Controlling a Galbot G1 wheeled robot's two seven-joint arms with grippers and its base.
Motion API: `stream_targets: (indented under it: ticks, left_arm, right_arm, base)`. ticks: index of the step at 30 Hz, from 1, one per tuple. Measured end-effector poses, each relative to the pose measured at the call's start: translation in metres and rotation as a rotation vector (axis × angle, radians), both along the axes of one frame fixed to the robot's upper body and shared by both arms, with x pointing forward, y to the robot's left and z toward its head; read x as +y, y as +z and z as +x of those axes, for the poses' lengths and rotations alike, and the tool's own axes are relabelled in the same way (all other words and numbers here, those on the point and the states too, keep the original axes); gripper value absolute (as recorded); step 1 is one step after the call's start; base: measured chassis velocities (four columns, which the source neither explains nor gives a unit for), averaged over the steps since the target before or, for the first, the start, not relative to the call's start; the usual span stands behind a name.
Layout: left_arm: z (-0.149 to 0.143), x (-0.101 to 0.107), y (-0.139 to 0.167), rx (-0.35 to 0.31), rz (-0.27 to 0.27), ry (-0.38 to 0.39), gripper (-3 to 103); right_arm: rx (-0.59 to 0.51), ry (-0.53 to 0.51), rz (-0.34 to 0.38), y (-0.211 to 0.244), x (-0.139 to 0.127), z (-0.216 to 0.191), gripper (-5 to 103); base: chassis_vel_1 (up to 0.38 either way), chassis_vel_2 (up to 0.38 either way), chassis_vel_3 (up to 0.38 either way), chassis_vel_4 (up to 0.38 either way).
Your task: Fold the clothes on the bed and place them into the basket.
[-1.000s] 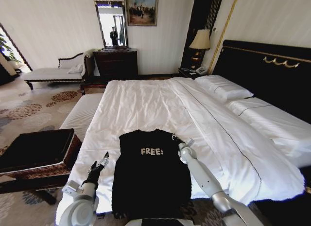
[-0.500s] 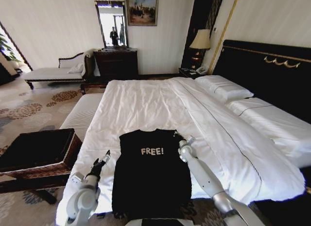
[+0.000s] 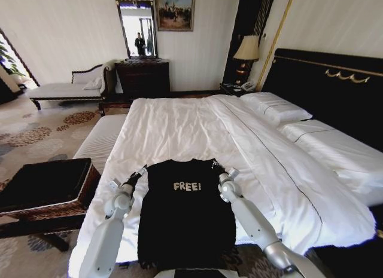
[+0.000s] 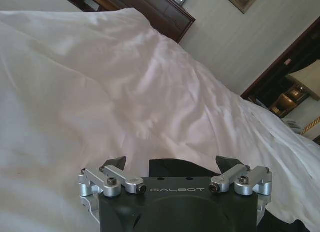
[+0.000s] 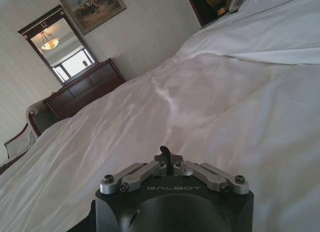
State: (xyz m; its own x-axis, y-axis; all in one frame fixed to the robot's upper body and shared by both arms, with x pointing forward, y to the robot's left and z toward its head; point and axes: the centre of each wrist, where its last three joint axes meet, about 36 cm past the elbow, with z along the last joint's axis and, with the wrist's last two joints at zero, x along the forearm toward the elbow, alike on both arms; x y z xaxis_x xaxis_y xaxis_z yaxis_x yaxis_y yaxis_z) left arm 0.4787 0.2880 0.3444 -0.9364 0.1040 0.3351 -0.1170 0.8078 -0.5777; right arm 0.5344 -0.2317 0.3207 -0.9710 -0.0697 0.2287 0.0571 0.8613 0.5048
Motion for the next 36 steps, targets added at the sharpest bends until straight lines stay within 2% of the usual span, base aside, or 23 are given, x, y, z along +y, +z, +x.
stream_targets:
  ticks: [6,7,11,14,15,16,20,22,25,28,31,34,36]
  left_arm:
    - [0.010,-0.010,-0.016,0.019,-0.020,-0.010,100]
    - [0.012,-0.011,-0.019,0.017,-0.023,-0.011,103]
    - [0.022,-0.017,-0.025,0.017,-0.043,-0.008,93]
    - [0.028,-0.020,-0.029,0.025,-0.054,-0.002,93]
    - [0.031,-0.021,-0.031,0.031,-0.057,0.000,83]
    - [0.031,-0.021,-0.031,0.031,-0.057,0.000,83]
    - [0.039,-0.020,-0.035,0.043,-0.062,0.012,61]
    - [0.040,-0.019,-0.035,0.043,-0.062,0.014,61]
    - [0.044,-0.016,-0.037,0.044,-0.062,0.026,45]
    - [0.044,-0.015,-0.038,0.044,-0.061,0.028,40]
    - [0.044,-0.014,-0.039,0.039,-0.065,0.023,24]
    - [0.044,-0.015,-0.039,0.035,-0.069,0.021,18]
    - [0.044,-0.015,-0.038,0.025,-0.074,0.015,7]
  right_arm:
    - [-0.002,-0.004,-0.007,-0.001,0.000,-0.002,1]
    - [-0.002,-0.005,-0.011,-0.002,-0.001,-0.003,1]
    - [-0.003,-0.010,-0.014,-0.002,-0.003,-0.005,1]
    - [-0.004,-0.011,-0.016,-0.002,-0.003,-0.006,1]
    - [-0.004,-0.010,-0.016,-0.002,-0.003,-0.006,1]
    - [-0.004,-0.010,-0.016,-0.002,-0.003,-0.006,1]
    - [-0.005,-0.006,-0.022,-0.003,-0.001,-0.006,1]
    - [-0.005,-0.005,-0.023,-0.003,-0.001,-0.006,1]
    - [-0.010,-0.006,-0.034,-0.004,-0.002,-0.003,1]
    - [-0.014,-0.007,-0.040,-0.004,-0.002,-0.002,1]
    - [-0.021,-0.009,-0.047,-0.004,-0.001,0.001,1]
    - [-0.022,-0.008,-0.047,-0.004,-0.001,0.001,1]
    - [-0.029,-0.005,-0.046,-0.001,0.000,0.000,1]
  base:
    - [0.000,0.000,0.000,0.000]
    - [0.000,0.000,0.000,0.000]
    - [0.000,0.000,0.000,0.000]
    - [0.000,0.000,0.000,0.000]
    - [0.000,0.000,0.000,0.000]
    - [0.000,0.000,0.000,0.000]
    - [0.000,0.000,0.000,0.000]
    - [0.000,0.000,0.000,0.000]
    - [0.000,0.000,0.000,0.000]
    - [0.000,0.000,0.000,0.000]
    - [0.000,0.000,0.000,0.000]
    - [0.000,0.000,0.000,0.000]
    - [0.000,0.000,0.000,0.000]
